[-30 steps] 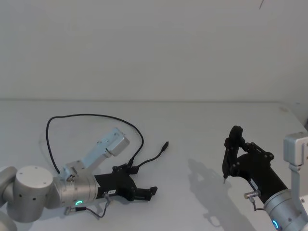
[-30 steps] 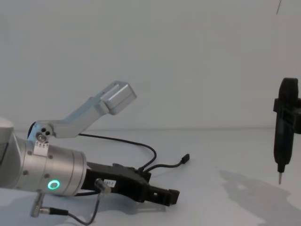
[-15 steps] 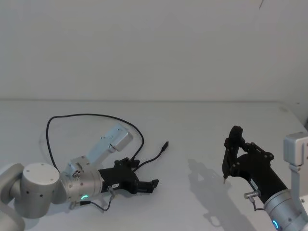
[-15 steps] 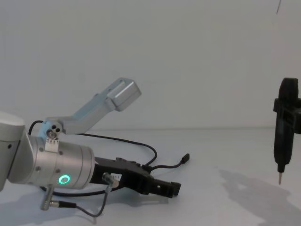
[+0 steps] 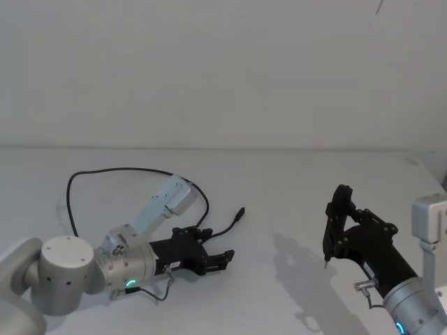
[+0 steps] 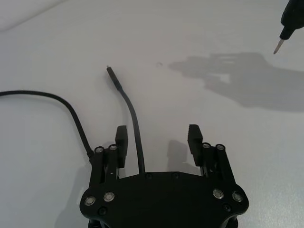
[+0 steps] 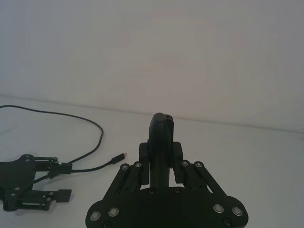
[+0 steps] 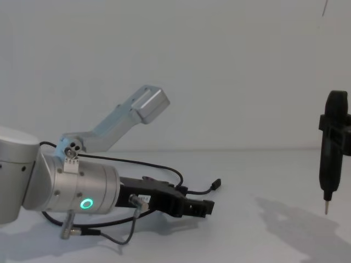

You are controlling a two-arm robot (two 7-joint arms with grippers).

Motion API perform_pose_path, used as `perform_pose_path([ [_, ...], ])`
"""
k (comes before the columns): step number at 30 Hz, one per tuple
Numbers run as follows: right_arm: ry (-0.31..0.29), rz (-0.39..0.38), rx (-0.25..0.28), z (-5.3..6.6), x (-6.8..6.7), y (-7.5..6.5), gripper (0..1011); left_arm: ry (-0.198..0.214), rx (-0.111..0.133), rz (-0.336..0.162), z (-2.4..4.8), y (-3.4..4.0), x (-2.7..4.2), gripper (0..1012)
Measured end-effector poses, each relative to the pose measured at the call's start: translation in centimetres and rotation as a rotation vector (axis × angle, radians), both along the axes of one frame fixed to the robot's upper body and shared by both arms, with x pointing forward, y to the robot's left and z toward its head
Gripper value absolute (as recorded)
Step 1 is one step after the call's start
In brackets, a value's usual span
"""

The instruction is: Pick up the data cable with the one hand.

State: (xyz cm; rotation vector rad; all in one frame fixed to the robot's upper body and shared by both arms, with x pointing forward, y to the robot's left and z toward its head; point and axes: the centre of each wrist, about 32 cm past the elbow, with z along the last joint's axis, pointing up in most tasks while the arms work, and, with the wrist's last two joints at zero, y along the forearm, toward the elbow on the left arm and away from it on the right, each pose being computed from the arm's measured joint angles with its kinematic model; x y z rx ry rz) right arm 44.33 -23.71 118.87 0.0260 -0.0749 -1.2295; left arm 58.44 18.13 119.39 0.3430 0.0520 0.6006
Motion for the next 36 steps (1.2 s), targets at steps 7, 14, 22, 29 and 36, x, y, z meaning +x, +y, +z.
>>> perform_pose_path([
  [7,0.000,0.000,0.000,0.00,0.00,0.00,279,-0.004,-0.012,-0.016,-0.04,-0.24,0.26,585],
  [14,0.000,0.000,0.000,0.00,0.00,0.00,279,0.001,-0.016,-0.021,-0.16,-0.32,0.22,336],
  [22,0.000,0.000,0.000,0.00,0.00,0.00,279,0.010,-0.020,-0.022,-0.46,-0.41,-0.03,107],
  [29,0.000,0.000,0.000,0.00,0.00,0.00,279,0.018,-0.025,-0.025,-0.58,-0.54,-0.35,47],
  [36,0.000,0.000,0.000,0.00,0.00,0.00,279,0.012,-0.024,-0.056,-0.11,-0.29,-0.59,47],
])
